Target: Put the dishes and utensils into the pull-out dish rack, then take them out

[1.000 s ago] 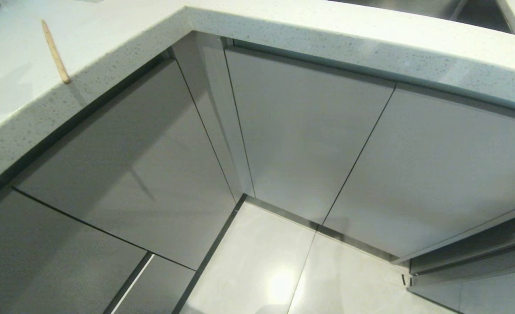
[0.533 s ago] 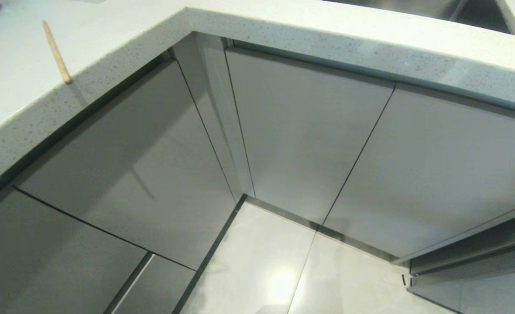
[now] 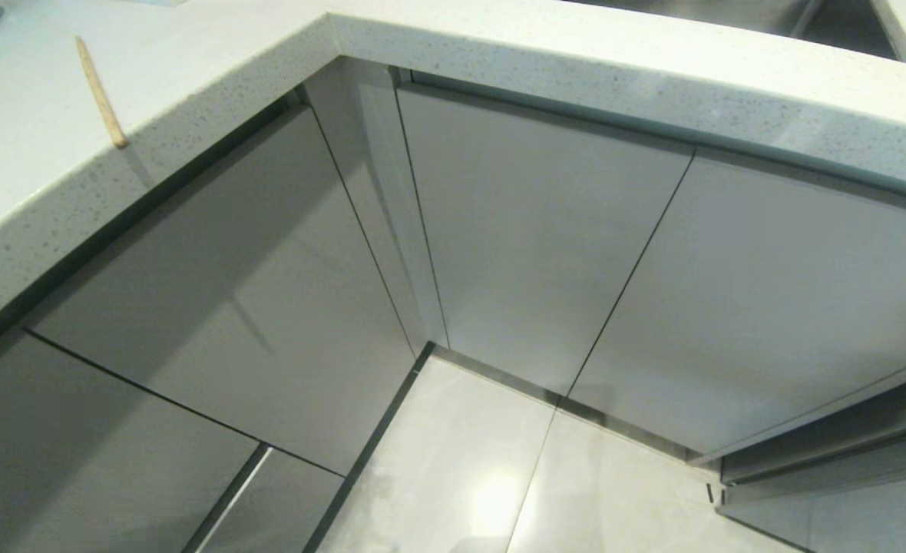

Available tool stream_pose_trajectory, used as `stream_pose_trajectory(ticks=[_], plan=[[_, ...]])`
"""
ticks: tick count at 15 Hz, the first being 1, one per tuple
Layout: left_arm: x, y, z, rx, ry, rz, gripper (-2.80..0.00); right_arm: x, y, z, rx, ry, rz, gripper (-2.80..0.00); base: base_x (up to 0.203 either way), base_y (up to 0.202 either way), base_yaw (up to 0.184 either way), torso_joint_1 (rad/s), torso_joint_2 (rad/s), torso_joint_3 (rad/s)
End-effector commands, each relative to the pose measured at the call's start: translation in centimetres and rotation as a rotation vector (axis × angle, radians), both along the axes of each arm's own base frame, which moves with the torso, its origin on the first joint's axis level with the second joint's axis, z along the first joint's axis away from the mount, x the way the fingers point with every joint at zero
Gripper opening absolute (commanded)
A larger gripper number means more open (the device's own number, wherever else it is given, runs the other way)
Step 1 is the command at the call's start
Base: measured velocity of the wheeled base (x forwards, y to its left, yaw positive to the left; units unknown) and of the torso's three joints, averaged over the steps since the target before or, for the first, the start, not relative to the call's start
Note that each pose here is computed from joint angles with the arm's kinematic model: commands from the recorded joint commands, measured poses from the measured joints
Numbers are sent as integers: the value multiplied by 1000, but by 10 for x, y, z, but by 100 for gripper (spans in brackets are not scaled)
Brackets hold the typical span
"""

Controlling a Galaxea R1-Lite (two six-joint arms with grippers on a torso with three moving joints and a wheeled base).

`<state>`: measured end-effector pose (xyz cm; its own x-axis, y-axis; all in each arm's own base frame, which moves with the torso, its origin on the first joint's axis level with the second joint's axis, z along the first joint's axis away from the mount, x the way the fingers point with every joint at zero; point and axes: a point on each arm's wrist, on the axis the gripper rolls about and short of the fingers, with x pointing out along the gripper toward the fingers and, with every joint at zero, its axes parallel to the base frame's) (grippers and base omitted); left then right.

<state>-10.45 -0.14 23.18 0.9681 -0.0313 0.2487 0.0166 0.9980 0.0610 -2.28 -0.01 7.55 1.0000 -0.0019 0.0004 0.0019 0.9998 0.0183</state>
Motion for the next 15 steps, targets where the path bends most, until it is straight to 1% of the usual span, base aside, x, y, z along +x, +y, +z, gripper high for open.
stream_pose_trajectory(ticks=[1,2,4,5,6,7,8,9,10,12,13,15], plan=[[9,1,-40,10,31,11,-280,0,0,0,0,2,0,-280,0,0,0,0,0,0],[23,1,-56,7,59,34,-280,0,0,0,0,2,0,-280,0,0,0,0,0,0],[52,2,-88,11,64,64,-280,0,0,0,0,2,0,-280,0,0,0,0,0,0],[64,2,-105,22,71,74,-280,0,0,0,0,2,0,-280,0,0,0,0,0,0],[73,2,-124,33,96,81,-280,0,0,0,0,2,0,-280,0,0,0,0,0,0],[80,2,-139,40,121,78,-280,0,0,0,0,2,0,-280,0,0,0,0,0,0],[83,2,-148,28,139,57,-280,0,0,0,0,2,0,-280,0,0,0,0,0,0],[83,1,-154,0,190,39,-280,0,0,0,0,2,0,-280,0,0,0,0,0,0],[83,1,-158,-13,228,28,-280,0,0,0,0,2,0,-280,0,0,0,0,0,0],[83,1,-157,-26,225,27,-280,0,0,0,0,2,0,-280,0,0,0,0,0,0],[83,1,-157,-49,224,26,-280,0,0,0,0,2,0,-280,0,0,0,0,0,0],[83,2,-157,-140,222,30,-280,0,0,0,0,2,0,-280,0,0,0,0,0,0]])
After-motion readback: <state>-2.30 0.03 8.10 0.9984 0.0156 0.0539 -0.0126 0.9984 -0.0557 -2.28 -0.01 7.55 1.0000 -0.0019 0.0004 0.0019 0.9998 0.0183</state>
